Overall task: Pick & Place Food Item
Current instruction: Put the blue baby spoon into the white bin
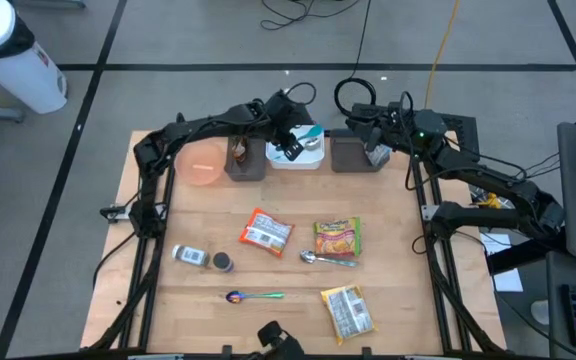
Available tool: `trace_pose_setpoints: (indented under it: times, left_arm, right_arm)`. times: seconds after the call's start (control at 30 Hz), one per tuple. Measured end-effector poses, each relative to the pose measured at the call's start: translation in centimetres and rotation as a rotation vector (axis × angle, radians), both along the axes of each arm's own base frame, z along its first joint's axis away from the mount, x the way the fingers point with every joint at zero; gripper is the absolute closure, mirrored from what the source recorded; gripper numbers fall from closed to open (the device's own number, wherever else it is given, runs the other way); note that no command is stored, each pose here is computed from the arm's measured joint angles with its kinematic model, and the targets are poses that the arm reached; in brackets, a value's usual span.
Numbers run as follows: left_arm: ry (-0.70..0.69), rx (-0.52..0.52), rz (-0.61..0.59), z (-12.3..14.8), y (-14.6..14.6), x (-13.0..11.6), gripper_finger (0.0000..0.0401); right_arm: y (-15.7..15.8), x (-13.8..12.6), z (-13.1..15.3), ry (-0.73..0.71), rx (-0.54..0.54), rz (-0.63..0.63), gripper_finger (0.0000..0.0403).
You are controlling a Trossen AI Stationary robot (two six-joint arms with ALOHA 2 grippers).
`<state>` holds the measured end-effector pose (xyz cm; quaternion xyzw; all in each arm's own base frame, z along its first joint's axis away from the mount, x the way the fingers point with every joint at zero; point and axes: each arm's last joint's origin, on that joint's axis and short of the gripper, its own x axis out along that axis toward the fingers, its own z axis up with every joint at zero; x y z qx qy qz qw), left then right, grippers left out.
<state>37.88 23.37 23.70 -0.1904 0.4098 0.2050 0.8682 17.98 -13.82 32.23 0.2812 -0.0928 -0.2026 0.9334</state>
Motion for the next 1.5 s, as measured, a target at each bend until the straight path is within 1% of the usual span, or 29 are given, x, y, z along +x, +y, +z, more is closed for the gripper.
trace_pose_setpoints:
  times: [0.47, 0.67, 0.9, 1.1, 1.33, 1.5]
  left_arm:
    - [0.063, -0.058, -0.006, -3.3, 0.5, 0.7, 0.0372]
    - [0.062, -0.049, -0.010, -3.8, 0.6, 0.9, 0.0372]
    - [0.104, -0.084, 0.003, -5.3, 0.9, 0.8, 0.0372]
    - [0.098, -0.066, 0.003, -5.5, 1.0, 1.1, 0.0372]
    - [0.130, -0.081, 0.011, -6.4, 1.2, 0.9, 0.0372]
    - [0.129, -0.073, 0.018, -6.5, 1.4, 1.0, 0.0372]
  right_arm:
    - [0.0, 0.0, -0.1, 0.004, 0.008, 0.001, 0.0243]
    - [0.0, 0.0, -0.1, 0.008, 0.012, 0.002, 0.0243]
    - [0.0, 0.0, -0.1, 0.008, 0.016, 0.002, 0.0247]
    - [0.0, 0.0, -0.1, 0.008, 0.016, 0.002, 0.0247]
    - [0.0, 0.0, -0.1, 0.008, 0.016, 0.001, 0.0248]
    - [0.0, 0.0, -0.1, 0.008, 0.016, 0.001, 0.0248]
